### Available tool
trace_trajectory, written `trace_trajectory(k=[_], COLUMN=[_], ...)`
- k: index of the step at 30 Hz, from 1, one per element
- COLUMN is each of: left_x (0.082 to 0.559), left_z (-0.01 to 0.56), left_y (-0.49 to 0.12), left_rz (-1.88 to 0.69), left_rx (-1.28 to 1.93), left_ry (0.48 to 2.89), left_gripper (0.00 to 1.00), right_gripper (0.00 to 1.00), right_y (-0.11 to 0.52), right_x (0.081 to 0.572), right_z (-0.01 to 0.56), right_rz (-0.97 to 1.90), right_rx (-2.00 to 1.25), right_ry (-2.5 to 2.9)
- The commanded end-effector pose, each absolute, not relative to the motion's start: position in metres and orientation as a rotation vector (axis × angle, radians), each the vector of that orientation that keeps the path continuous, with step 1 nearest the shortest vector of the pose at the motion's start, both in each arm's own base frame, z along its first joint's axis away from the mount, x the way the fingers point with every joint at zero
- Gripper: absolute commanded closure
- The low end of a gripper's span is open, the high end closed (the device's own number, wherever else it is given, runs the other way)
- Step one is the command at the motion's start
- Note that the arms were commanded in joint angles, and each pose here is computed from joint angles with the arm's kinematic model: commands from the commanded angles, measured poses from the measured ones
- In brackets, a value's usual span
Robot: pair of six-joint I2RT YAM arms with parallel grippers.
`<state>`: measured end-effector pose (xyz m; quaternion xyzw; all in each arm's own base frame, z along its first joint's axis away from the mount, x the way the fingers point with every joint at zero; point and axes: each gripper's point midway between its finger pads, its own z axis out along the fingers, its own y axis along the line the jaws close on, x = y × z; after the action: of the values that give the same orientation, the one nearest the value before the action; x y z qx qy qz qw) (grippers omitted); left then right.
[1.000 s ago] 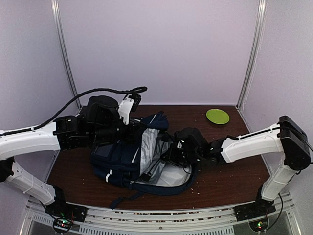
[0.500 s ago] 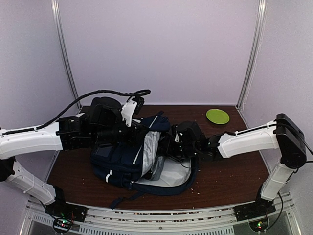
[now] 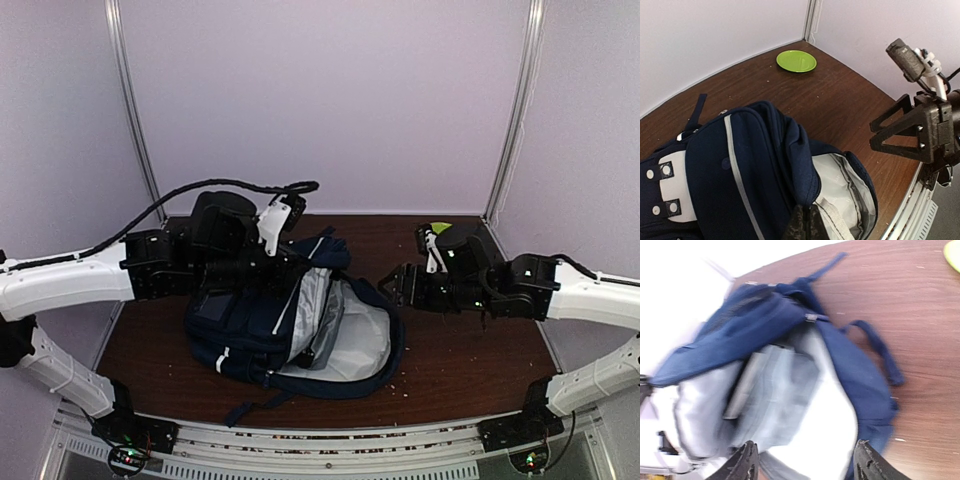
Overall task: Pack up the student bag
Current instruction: Place the stationery in the student bag, then adjust the student bag at the center of the board.
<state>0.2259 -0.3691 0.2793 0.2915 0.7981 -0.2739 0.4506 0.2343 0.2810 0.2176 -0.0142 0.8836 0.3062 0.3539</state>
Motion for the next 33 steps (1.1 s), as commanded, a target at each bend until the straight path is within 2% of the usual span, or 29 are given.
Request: trace_trajectory(k=[1,7,15,19,25,26,28,29,30,33], left_x=[0.209,0.192,0.187,0.179,0.167,0.163,0.16,0.159,0.16,0.165], left_z=[0.292,0.272,0.269,0.249,0.21,0.21,0.216,0.221,0.225,0.236], left_y=[-0.412,-0.46,-0.472,-0.489,-0.518,-0.521,-0.521,-0.519,-0.516,-0.495], left_rz=[-0.747,-0.723,-0.767,-0.833,-0.847,-0.852,-0.846,-0.842,-0.836,-0.784], left_rx=[0.867,1.011,1.012,1.051,1.148,1.167,1.177,1.171,1.162,1.112], left_ry=[1.902,1.932,1.937,1.964,2.019,2.011,1.988,1.978,1.97,1.97], left_gripper=[1.0,1.0,1.0,1.0,1.0,0.94,0.59,0.46,0.37,0.19], right_gripper=[0.37,0.39,0.45,0.45,0.37,0.35,0.32,0.31,0.31,0.3], right_y=[0.229,0.239,0.252,0.221,0.176,0.174,0.172,0.171,0.171,0.174], right_x=[0.228,0.217,0.213,0.22,0.217,0.216,0.214,0.214,0.214,0.215], right_z=[0.163,0.144,0.132,0.132,0.144,0.145,0.148,0.15,0.153,0.163], right_rz=[0.454,0.569,0.57,0.446,0.425,0.445,0.476,0.492,0.512,0.596], right_rx=[-0.039,-0.037,-0.048,0.086,0.22,0.225,0.235,0.24,0.244,0.263], right_ry=[2.401,2.422,2.442,2.398,2.267,2.257,2.237,2.226,2.212,2.155])
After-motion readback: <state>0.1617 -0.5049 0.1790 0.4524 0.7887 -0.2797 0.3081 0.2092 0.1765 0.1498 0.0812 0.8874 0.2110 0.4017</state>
